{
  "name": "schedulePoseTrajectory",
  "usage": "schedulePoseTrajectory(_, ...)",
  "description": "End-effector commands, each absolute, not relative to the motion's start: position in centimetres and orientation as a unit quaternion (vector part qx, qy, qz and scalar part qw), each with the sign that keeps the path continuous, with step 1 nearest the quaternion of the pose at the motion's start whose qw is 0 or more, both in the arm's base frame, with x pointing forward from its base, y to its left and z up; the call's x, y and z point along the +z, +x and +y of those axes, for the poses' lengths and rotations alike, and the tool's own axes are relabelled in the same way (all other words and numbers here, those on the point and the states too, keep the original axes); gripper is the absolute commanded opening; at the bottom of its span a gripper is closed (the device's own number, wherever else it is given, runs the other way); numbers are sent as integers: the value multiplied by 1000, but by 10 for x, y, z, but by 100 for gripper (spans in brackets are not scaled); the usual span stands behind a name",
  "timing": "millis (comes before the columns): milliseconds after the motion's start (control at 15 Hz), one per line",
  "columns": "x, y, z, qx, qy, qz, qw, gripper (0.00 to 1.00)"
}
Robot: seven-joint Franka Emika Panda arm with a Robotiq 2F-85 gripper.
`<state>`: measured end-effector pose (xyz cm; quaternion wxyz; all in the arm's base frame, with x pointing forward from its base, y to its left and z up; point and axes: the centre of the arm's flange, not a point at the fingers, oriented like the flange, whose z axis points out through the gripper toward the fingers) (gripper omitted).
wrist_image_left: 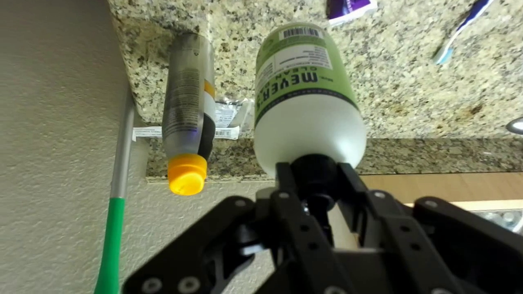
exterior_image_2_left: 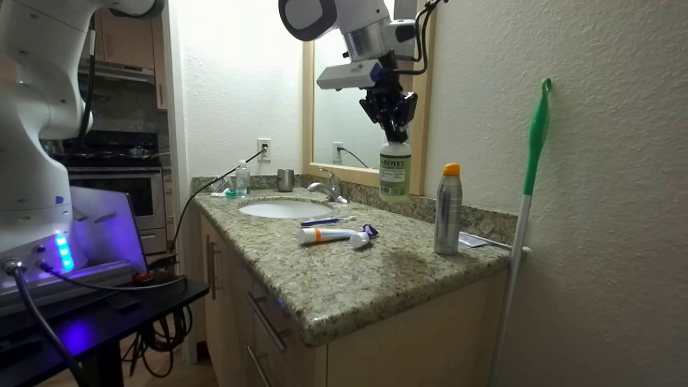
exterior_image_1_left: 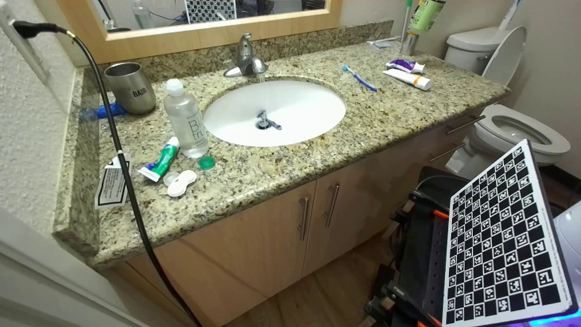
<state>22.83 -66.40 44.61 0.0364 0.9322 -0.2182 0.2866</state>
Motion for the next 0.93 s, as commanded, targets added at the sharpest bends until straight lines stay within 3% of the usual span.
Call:
schedulePoseTrajectory(0,423,248,-659,302,920,-235,85,8)
schedulePoseTrajectory(867,405,269,-655,239,924,-284,91,8)
